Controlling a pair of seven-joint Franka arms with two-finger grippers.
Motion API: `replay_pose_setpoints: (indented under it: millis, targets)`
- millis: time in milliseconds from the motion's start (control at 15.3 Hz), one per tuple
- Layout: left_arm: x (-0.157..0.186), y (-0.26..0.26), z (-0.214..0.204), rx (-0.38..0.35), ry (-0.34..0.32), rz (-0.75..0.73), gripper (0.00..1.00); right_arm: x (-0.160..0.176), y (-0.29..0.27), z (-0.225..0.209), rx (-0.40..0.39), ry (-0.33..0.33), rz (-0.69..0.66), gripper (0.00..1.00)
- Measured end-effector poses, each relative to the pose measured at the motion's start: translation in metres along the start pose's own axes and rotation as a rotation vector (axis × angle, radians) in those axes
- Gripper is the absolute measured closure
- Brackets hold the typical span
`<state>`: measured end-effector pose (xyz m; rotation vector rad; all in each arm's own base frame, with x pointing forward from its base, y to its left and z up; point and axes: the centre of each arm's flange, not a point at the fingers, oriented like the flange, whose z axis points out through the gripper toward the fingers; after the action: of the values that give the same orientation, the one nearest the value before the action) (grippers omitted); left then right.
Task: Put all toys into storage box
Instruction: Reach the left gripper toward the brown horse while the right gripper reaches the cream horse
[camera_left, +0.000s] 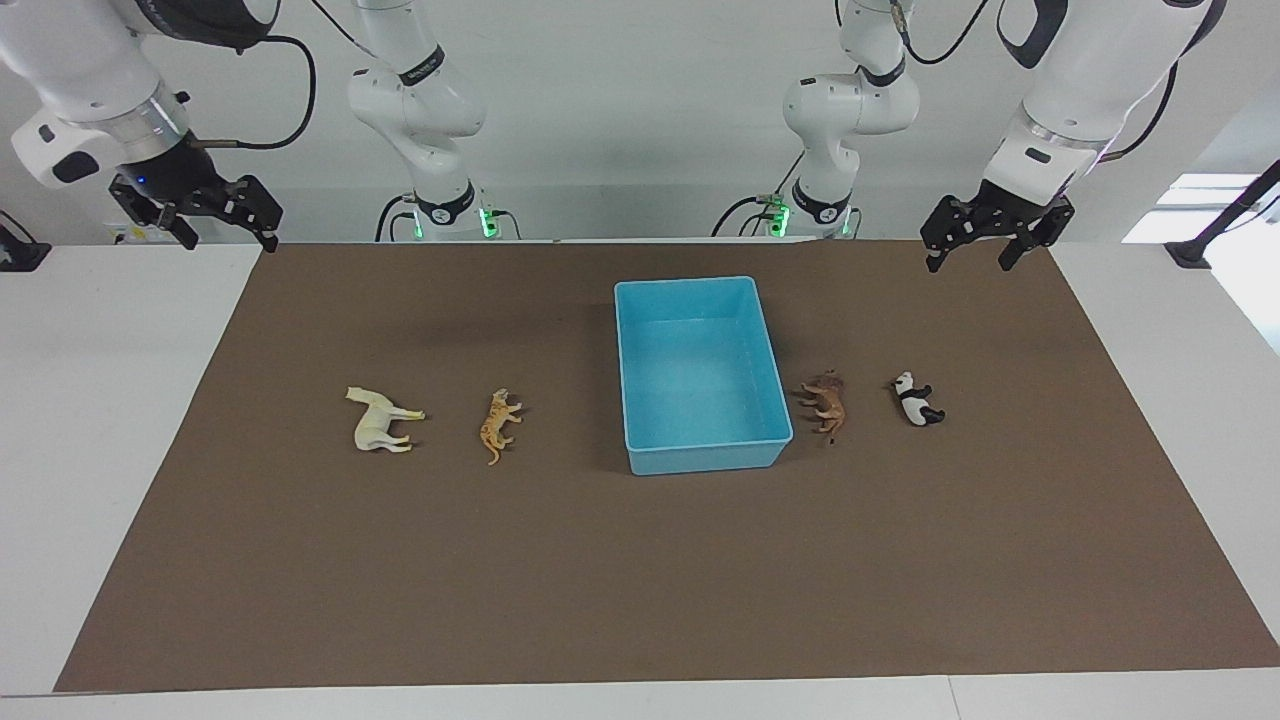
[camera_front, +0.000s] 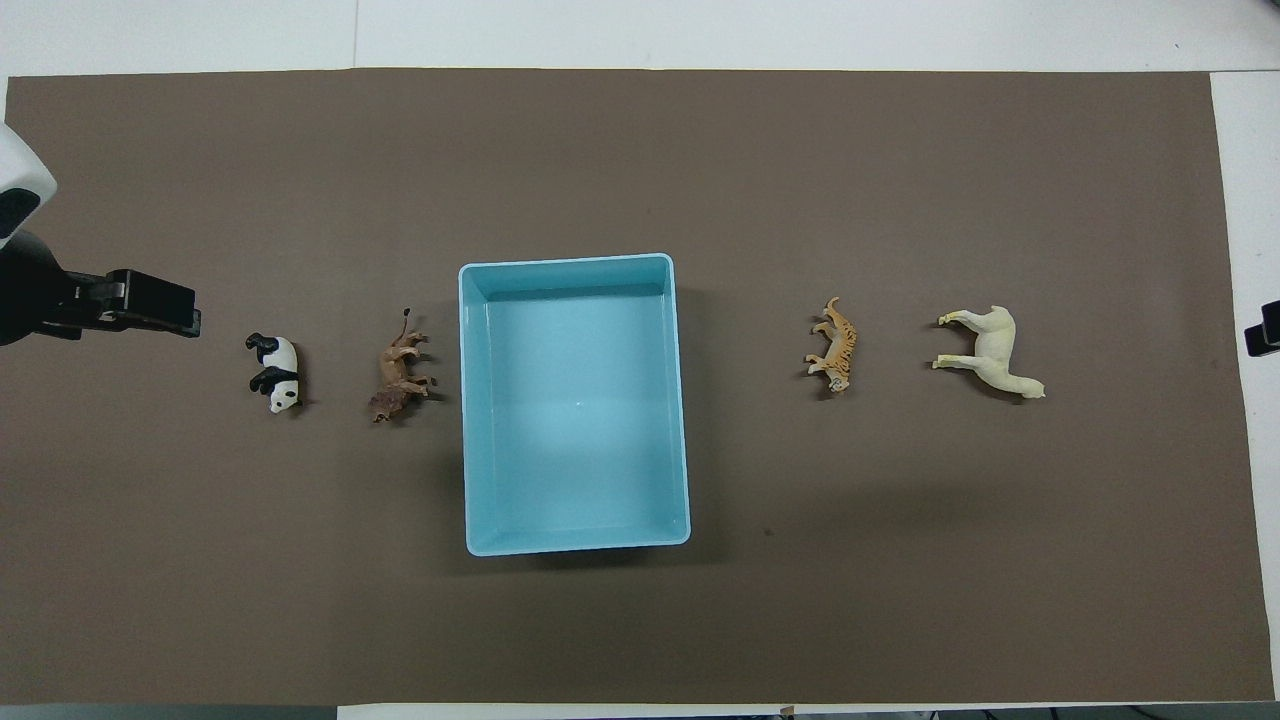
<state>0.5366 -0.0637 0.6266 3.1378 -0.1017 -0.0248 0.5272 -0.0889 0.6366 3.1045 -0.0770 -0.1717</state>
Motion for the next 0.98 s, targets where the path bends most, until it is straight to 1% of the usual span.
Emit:
replay_pose_setpoints:
  millis: [457, 653, 784, 915, 980]
  targets:
    - [0.000, 0.000, 0.000, 0.000, 0.001, 0.000, 0.00, 0.000, -0.001, -0.001, -0.001, 0.002, -0.002, 0.00]
    - [-0.003, 0.000, 0.011, 0.001, -0.006, 0.000, 0.00, 0.003, -0.010, -0.001, -0.003, 0.012, -0.019, 0.00]
    - [-0.002, 0.002, 0.025, 0.000, 0.045, 0.002, 0.00, 0.005, -0.018, 0.004, -0.005, 0.017, -0.032, 0.00]
    - [-0.002, 0.005, 0.046, -0.001, 0.095, 0.002, 0.00, 0.010, -0.030, 0.019, -0.011, 0.053, -0.018, 0.00]
    - [-0.002, 0.007, 0.061, -0.004, 0.112, -0.013, 0.00, 0.014, -0.037, 0.033, -0.012, 0.066, -0.010, 0.00]
